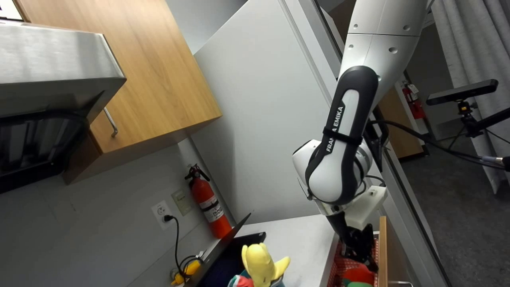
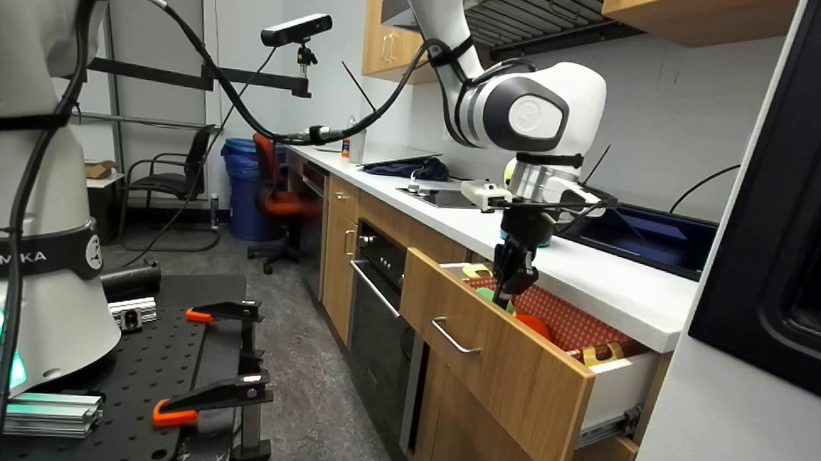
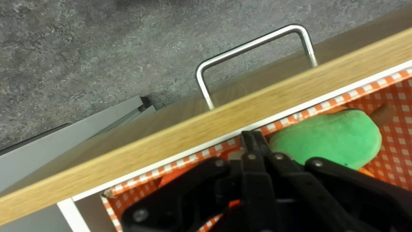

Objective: Open the top drawer and put the plush toy inside

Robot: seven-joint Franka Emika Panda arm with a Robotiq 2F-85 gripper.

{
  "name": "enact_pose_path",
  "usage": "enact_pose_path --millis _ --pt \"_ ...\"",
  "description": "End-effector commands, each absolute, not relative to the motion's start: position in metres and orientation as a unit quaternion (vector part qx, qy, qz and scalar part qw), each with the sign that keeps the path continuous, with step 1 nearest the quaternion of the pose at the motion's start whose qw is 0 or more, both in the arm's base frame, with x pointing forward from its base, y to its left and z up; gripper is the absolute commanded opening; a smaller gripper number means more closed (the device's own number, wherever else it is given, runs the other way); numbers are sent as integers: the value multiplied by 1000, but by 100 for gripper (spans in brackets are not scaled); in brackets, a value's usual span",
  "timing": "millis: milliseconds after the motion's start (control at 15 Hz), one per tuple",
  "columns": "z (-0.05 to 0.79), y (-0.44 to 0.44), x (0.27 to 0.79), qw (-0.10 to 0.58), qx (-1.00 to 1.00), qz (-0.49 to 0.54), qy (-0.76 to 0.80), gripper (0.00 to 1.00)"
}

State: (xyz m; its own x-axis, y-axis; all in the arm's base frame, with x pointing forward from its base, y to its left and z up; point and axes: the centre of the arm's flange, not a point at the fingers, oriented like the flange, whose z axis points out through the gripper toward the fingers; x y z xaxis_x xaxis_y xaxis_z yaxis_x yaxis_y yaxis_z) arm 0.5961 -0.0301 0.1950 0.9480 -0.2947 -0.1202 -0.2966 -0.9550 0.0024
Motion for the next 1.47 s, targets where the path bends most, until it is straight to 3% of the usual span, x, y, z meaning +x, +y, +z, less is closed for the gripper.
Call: enact_pose_path --millis 0,600,1400 --pt "193 -32 587 17 -986 43 163 0" --pt "200 -23 537 33 -985 8 168 0" --pt "193 -35 411 16 -987 23 155 0"
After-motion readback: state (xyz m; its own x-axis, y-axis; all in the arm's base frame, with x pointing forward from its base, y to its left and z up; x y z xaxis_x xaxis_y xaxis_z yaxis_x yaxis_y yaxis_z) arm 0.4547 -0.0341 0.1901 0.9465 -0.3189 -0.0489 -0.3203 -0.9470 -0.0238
